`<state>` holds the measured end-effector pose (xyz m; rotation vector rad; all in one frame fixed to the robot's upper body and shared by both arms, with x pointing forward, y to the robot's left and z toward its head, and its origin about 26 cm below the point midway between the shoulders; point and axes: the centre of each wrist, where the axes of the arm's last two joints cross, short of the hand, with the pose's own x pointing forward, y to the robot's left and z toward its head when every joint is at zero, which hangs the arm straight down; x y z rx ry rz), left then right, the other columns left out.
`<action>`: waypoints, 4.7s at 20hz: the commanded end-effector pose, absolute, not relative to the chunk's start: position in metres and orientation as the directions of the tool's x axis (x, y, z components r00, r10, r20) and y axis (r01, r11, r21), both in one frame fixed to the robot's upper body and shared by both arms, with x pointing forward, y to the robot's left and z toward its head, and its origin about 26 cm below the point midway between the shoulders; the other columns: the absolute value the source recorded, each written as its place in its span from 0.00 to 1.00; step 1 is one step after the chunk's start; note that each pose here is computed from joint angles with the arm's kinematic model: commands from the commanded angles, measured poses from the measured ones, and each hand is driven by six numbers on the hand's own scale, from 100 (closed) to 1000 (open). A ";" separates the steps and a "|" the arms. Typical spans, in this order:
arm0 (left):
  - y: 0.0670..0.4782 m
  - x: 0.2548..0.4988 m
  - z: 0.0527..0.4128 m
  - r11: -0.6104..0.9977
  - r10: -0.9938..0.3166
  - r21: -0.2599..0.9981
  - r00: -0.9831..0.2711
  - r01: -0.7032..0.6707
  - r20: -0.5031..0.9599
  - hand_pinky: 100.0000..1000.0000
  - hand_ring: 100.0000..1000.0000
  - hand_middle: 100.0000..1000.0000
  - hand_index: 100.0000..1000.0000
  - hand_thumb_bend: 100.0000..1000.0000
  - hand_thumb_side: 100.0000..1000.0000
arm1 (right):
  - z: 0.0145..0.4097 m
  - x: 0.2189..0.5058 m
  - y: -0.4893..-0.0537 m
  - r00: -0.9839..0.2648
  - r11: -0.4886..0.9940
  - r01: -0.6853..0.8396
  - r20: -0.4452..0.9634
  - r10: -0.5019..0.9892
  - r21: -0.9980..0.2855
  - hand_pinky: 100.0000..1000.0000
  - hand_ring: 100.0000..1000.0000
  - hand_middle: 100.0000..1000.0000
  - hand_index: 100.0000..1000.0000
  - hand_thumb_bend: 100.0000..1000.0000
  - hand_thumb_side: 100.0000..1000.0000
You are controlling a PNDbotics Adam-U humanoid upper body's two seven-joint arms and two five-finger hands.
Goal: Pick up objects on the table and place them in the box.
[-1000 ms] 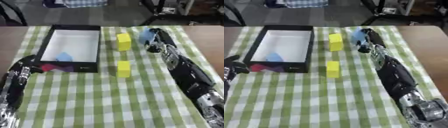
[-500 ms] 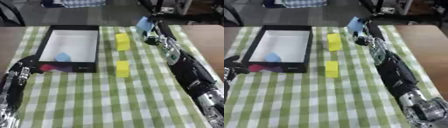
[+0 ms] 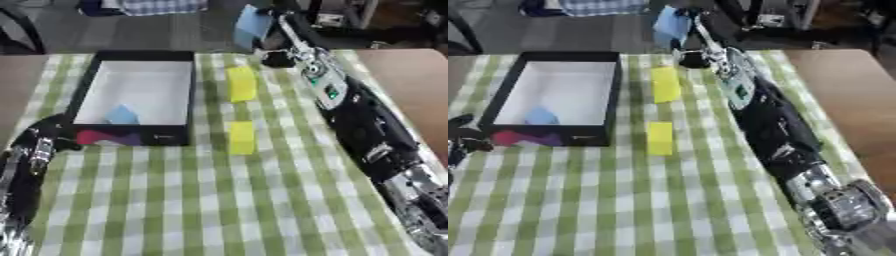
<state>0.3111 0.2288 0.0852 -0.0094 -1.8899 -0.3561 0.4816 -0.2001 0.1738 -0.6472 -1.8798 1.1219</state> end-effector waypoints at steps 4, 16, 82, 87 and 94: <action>0.226 0.313 0.091 0.947 -0.166 0.251 -0.367 0.198 0.915 0.77 0.51 0.53 0.82 0.00 0.74 | 0.188 0.475 -0.145 -0.674 0.392 -0.114 0.361 0.644 -0.913 0.84 0.63 0.49 0.81 0.00 0.03; 0.218 0.316 0.094 0.943 -0.145 0.244 -0.379 0.228 0.914 0.77 0.51 0.53 0.82 0.00 0.74 | 0.157 0.465 -0.100 -0.734 0.272 -0.202 0.329 0.594 -0.941 0.89 0.81 0.85 0.93 0.06 0.53; 0.222 0.316 0.097 0.946 -0.154 0.249 -0.387 0.207 0.909 0.77 0.52 0.53 0.82 0.00 0.75 | 0.125 0.484 -0.254 -0.447 0.296 -0.159 0.336 0.829 -0.942 1.00 1.00 1.00 1.00 0.15 0.57; 0.220 0.317 0.101 0.944 -0.151 0.252 -0.397 0.215 0.905 0.77 0.52 0.54 0.82 0.00 0.75 | 0.122 0.485 -0.254 -0.419 0.310 -0.104 0.325 0.848 -0.945 1.00 1.00 1.00 1.00 0.15 0.56; 0.217 0.319 0.105 0.941 -0.144 0.253 -0.411 0.224 0.900 0.77 0.52 0.54 0.82 0.00 0.75 | 0.113 0.485 -0.258 -0.369 0.280 -0.092 0.294 0.882 -0.956 1.00 1.00 1.00 1.00 0.16 0.57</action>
